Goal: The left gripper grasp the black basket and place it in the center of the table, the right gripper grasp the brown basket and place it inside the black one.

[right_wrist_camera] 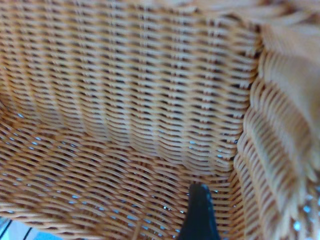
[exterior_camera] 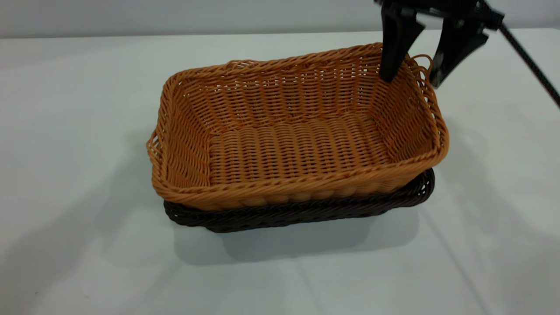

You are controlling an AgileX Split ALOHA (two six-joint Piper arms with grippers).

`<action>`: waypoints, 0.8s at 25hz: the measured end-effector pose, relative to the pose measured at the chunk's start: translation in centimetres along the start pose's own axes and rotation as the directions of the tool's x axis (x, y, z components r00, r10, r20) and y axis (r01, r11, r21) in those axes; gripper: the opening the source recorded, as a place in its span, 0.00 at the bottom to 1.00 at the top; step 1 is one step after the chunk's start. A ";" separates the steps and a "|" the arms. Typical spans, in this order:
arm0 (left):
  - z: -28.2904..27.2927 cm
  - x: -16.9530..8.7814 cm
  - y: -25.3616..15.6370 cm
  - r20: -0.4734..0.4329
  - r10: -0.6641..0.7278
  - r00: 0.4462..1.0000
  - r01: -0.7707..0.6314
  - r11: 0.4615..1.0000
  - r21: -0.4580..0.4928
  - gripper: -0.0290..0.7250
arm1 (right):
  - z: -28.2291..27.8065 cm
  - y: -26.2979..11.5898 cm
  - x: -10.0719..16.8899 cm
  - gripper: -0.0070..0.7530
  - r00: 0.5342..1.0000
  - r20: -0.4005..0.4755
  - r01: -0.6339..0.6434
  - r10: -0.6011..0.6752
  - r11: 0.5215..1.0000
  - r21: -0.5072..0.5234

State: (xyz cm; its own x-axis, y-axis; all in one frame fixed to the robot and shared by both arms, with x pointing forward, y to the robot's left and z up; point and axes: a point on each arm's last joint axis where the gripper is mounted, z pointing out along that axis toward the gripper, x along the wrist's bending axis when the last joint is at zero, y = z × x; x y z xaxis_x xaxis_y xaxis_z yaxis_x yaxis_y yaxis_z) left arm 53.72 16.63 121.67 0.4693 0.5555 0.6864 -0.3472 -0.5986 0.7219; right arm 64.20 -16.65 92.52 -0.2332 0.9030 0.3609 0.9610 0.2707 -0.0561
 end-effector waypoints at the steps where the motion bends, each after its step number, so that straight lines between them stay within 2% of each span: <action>1: -0.4 0.2 0.3 -0.012 0.002 1.000 -0.002 1.000 -0.007 0.69 | -0.8 -0.1 0.3 0.67 1.000 0.002 0.006 -0.006 1.000 -0.017; 5: -2.8 1.0 1.9 -0.055 -0.043 0.998 0.040 0.998 -0.051 0.69 | -6.5 -1.5 2.5 0.64 0.999 0.015 0.042 -0.040 0.989 -0.144; 8: -5.5 1.1 3.2 -0.081 -0.104 0.991 0.096 0.991 -0.092 0.69 | -12.2 -3.9 4.7 0.64 0.995 0.038 0.099 -0.093 0.956 -0.277; 13: -10.6 0.2 4.3 -0.096 -0.224 0.970 0.208 0.966 -0.151 0.69 | -21.4 -10.7 7.7 0.64 0.973 0.170 0.219 -0.155 0.850 -0.479; 18: -14.1 -2.6 3.4 -0.026 -0.313 0.949 0.306 0.940 -0.149 0.69 | -27.0 -17.7 10.1 0.63 0.961 0.203 0.274 -0.186 0.728 -0.629; 20: -14.7 -3.8 2.4 -0.012 -0.327 0.945 0.323 0.938 -0.126 0.69 | -28.0 -20.0 10.6 0.63 0.959 0.208 0.284 -0.193 0.693 -0.662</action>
State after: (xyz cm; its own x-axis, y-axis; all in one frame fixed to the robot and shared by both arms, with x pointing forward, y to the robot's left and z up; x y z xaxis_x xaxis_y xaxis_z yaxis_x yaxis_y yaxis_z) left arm 39.15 21.56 122.13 0.5474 0.7276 0.4134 -0.2763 -0.3092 0.9100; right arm 46.65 -21.79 123.54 -0.4404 0.8829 0.1628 0.6982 0.2229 0.6803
